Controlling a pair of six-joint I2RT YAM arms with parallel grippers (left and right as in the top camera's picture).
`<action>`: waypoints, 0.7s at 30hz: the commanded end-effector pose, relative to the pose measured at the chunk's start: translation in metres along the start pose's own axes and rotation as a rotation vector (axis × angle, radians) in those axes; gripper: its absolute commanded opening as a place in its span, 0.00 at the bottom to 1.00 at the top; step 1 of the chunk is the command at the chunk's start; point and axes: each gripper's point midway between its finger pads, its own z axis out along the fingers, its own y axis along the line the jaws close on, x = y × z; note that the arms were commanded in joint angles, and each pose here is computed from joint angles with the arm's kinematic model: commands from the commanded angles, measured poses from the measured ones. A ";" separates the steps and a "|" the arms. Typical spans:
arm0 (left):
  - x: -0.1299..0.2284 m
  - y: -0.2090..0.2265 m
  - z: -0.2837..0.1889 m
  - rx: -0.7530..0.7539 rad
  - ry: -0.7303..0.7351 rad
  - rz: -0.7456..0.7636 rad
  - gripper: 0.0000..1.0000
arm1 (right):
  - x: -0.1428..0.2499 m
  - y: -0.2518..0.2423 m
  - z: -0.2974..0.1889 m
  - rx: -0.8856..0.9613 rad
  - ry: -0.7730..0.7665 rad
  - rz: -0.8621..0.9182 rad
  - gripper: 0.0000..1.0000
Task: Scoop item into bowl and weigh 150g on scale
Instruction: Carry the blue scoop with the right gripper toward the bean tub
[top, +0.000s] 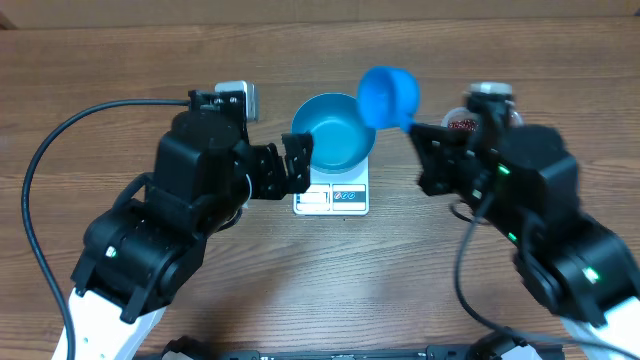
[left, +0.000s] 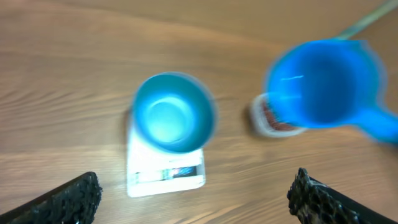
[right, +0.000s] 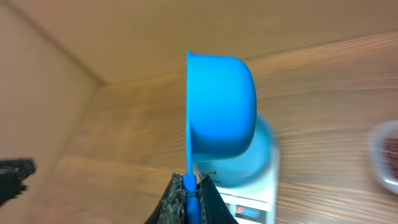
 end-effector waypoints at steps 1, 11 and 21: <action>0.003 0.023 0.008 -0.133 0.022 0.102 1.00 | -0.022 -0.026 -0.040 0.133 -0.131 -0.005 0.04; 0.037 0.026 0.041 -0.170 0.185 0.268 1.00 | 0.003 -0.062 -0.089 0.294 -0.119 -0.004 0.04; 0.067 0.016 0.050 -0.146 0.267 0.354 1.00 | 0.024 -0.070 -0.090 0.321 -0.031 -0.011 0.04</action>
